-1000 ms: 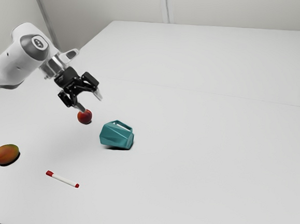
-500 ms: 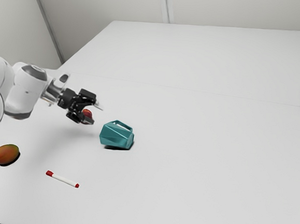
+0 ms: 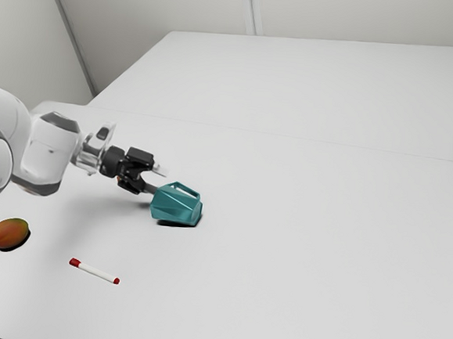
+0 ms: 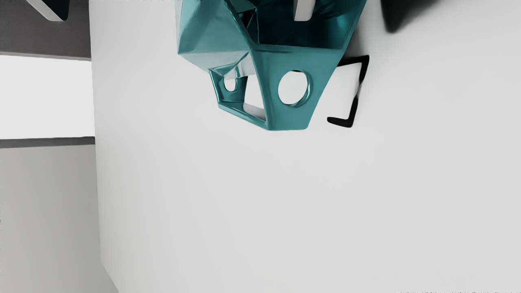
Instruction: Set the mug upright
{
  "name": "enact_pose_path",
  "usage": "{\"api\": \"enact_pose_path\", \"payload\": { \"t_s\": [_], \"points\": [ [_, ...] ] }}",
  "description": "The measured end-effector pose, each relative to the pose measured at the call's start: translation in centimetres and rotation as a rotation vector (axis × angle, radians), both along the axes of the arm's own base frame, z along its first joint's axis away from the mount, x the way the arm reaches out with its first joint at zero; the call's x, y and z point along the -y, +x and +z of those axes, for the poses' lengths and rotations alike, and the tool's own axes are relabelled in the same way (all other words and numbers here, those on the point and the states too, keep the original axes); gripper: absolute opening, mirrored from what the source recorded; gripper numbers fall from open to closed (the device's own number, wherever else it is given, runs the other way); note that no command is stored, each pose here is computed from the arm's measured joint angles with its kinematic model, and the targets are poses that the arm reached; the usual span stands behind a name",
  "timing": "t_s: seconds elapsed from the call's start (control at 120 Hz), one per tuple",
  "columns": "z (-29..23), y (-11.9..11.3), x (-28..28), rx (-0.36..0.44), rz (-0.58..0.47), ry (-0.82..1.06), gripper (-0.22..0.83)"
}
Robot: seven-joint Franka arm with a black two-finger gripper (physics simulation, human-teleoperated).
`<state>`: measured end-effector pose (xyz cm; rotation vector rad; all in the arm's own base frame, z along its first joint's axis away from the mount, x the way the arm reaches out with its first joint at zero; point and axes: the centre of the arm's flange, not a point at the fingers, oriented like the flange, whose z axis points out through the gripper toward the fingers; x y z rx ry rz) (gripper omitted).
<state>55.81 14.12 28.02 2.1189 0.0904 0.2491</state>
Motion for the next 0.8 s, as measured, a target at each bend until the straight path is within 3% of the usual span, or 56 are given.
{"api": "enact_pose_path", "payload": {
  "t_s": [0.342,0.392,0.583,0.8],
  "points": [
    [-1.4,-0.3,2.8,0.036,-0.033,-0.04,0.6],
    [-1.4,-0.3,2.8,0.04,-0.031,-0.04,0.53],
    [-1.4,-0.2,2.9,0.052,-0.019,-0.045,0.09],
    [-1.2,-0.1,3.2,0.06,-0.018,-0.051,-0.09]
  ]
}}
